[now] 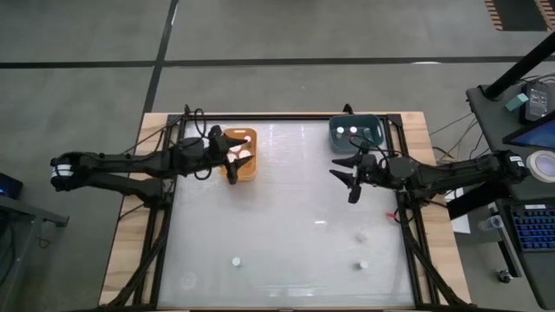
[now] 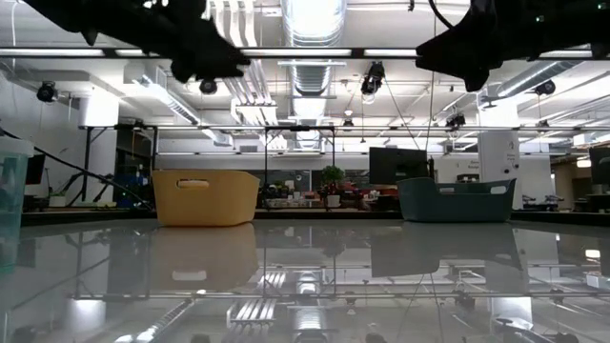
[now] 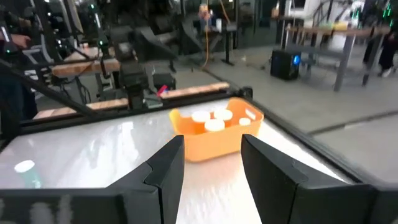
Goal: Pick and place medicine bottles into bin by pill shape (circle, oval)
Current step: Put the orange bottle pill into the yellow bin
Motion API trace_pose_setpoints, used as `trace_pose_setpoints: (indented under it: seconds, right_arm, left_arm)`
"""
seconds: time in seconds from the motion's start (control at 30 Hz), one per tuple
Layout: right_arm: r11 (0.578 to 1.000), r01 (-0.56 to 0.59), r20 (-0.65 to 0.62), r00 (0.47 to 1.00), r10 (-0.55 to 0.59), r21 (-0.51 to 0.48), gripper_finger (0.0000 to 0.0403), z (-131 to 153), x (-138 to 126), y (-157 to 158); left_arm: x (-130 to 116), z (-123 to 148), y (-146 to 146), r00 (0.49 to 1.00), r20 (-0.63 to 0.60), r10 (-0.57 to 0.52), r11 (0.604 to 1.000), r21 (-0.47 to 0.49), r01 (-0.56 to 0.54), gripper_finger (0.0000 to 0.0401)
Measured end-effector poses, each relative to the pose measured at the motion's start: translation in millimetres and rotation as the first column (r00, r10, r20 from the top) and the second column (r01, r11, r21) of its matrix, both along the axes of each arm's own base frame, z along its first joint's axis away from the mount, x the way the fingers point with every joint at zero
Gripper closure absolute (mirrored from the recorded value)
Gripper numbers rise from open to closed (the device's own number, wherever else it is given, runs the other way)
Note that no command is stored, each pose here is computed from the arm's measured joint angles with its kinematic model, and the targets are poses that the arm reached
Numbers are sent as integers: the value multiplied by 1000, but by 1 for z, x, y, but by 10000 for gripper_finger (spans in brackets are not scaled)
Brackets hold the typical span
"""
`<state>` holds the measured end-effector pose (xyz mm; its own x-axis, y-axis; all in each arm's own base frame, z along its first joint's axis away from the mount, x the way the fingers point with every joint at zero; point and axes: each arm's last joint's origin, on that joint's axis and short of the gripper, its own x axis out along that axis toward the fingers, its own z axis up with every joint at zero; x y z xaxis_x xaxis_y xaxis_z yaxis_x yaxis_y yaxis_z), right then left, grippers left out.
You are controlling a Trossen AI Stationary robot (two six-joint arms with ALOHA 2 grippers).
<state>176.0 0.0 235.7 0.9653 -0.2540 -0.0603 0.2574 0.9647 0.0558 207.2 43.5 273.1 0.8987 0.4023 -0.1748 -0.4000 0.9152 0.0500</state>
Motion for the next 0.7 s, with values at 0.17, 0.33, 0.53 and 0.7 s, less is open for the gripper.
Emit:
trace_pose_setpoints:
  seconds: [0.17, 0.33, 0.53, 0.7]
  right_arm:
    - [996, 14, -93, 996, -6, 91, 252, 13, 2, 0]
    - [978, 29, -179, 984, 9, 208, 252, 30, 1, 1]
    - [911, -16, -212, 971, 113, 411, 252, 53, -3, 4]
    - [790, 5, -255, 948, 192, 613, 252, 65, 0, 8]
  left_arm:
    - [8, 8, -11, 993, 91, -75, 992, 111, 64, 154]
    - [13, 6, -16, 987, 117, -106, 980, 183, 83, 154]
    - [16, 0, -15, 990, 94, -105, 980, 179, 87, 154]
    - [18, -2, -15, 991, 86, -105, 980, 178, 88, 154]
